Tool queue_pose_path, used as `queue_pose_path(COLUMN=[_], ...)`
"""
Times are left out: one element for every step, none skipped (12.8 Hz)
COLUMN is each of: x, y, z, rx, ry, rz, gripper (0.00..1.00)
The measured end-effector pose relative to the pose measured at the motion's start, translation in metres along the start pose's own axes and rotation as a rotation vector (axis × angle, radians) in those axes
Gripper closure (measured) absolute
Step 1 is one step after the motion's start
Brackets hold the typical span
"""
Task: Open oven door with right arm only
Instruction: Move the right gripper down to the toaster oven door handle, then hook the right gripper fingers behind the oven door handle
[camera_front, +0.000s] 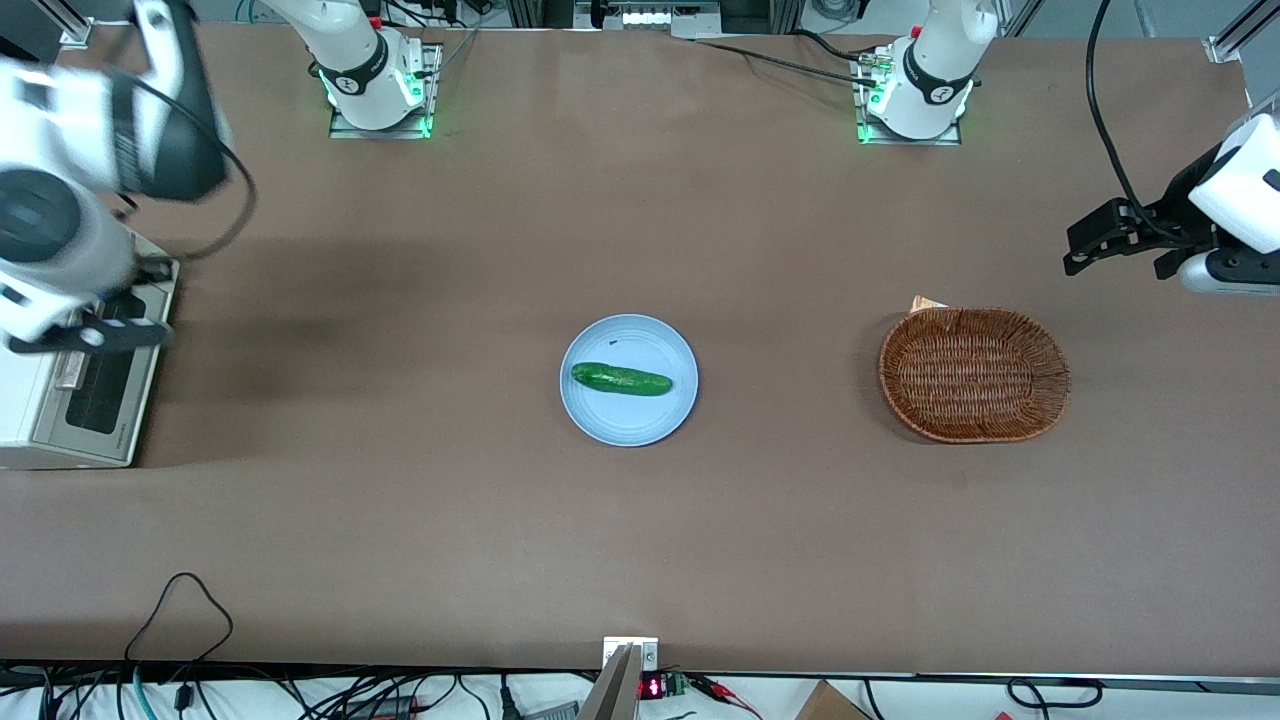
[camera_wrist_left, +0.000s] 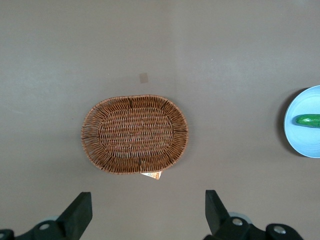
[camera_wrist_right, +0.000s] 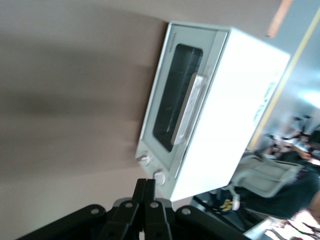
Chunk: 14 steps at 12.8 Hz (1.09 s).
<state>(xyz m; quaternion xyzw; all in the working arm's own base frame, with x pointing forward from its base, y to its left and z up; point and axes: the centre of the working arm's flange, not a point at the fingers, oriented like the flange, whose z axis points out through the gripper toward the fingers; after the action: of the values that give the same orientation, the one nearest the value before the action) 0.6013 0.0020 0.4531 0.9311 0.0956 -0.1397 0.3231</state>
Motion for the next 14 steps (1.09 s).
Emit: queue_pose_path(x=[0.012, 0.021, 0.028, 0.032, 0.036, 0.040, 0.044, 0.048, 0.051, 0.053, 0.054, 0.055, 0.055, 0.055], y=[-0.004, -0.004, 0.000, 0.005, 0.008, 0.004, -0.004, -0.014, -0.025, -0.034, -0.042, -0.047, -0.049, -0.049], z=[0.011, 0.023, 0.036, 0.050, 0.065, 0.080, 0.095, 0.112, 0.129, 0.144, 0.155, 0.162, 0.166, 0.167], rx=[-0.054, -0.095, -0.122, -0.142, -0.166, -0.201, -0.248, -0.309, -0.371, -0.423, -0.454, -0.469, -0.476, -0.483], ry=[0.003, 0.012, 0.023, 0.031, 0.035, 0.033, 0.029, 0.026, 0.026, 0.032, 0.039, 0.044, 0.045, 0.048], rz=[-0.005, -0.014, -0.010, 0.019, 0.058, 0.095, 0.130, 0.158, 0.176, 0.196, 0.219, 0.237, 0.247, 0.249], gripper=[0.96, 0.96, 0.96, 0.96, 0.96, 0.96, 0.96, 0.94, 0.94, 0.94, 0.94, 0.94, 0.94, 0.94])
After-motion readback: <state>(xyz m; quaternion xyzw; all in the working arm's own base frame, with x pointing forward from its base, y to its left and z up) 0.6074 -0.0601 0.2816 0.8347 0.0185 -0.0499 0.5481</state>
